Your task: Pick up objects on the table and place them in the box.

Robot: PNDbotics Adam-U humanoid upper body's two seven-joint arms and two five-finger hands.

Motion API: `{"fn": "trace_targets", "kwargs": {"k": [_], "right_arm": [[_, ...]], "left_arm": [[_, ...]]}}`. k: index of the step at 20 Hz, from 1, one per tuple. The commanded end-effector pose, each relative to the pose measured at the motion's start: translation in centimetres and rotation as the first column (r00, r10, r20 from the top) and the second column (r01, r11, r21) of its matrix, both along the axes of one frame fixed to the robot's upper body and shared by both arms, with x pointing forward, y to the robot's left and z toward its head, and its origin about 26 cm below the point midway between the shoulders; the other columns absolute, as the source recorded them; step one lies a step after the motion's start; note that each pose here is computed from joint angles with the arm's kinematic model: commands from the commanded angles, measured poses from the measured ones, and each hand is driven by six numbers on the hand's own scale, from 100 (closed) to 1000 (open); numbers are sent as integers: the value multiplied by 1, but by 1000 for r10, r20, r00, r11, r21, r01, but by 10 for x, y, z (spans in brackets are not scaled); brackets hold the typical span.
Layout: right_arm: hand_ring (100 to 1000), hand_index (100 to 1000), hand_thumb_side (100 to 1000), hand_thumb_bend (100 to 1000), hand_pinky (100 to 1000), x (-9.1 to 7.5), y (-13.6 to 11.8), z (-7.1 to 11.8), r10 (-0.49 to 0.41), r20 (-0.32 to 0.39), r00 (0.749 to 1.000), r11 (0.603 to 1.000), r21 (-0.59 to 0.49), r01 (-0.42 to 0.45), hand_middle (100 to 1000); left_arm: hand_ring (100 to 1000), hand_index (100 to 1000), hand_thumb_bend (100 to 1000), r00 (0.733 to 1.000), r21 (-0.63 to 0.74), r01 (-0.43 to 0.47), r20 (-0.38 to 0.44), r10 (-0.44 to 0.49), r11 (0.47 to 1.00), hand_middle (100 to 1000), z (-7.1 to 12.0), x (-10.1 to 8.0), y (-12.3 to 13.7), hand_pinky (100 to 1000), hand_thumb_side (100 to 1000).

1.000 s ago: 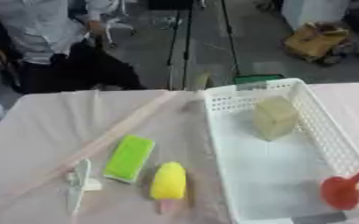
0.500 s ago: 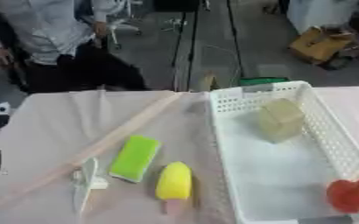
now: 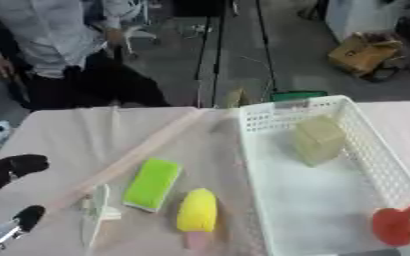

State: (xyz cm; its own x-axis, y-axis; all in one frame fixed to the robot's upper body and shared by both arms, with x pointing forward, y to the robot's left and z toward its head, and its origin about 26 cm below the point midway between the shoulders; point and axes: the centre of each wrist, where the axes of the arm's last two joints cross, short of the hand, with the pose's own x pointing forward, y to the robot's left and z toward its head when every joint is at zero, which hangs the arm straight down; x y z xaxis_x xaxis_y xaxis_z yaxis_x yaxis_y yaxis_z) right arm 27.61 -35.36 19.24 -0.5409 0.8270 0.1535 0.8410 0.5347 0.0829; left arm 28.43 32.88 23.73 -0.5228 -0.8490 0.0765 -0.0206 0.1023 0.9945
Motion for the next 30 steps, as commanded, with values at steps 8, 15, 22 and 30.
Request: {"fn": "trace_targets", "kwargs": {"k": [8,15,22,30], "right_arm": [[839,778,1000,100,811,-1,3,6,28,24,999,999,-32,-28,713],[839,773,1000,100,811,-1,5,4,37,-4,999,998,-42,-37,710],[838,772,1000,100,811,0,6,5,44,-9,999,998,-43,-45,709],[838,772,1000,100,812,0,7,6,54,-11,998,998,-38,-55,708]], "left_arm": [[1000,1000,656,1000,290,-2,-24,10,957,1000,29,-2,-5,1000,1000],[1000,1000,625,999,258,-48,14,46,965,979,37,-1,-12,1000,1000],[1000,1000,613,986,158,-146,-58,156,977,981,35,3,-26,1000,1000],[1000,1000,551,978,111,-158,-116,171,981,974,35,7,-41,1000,1000]]}}
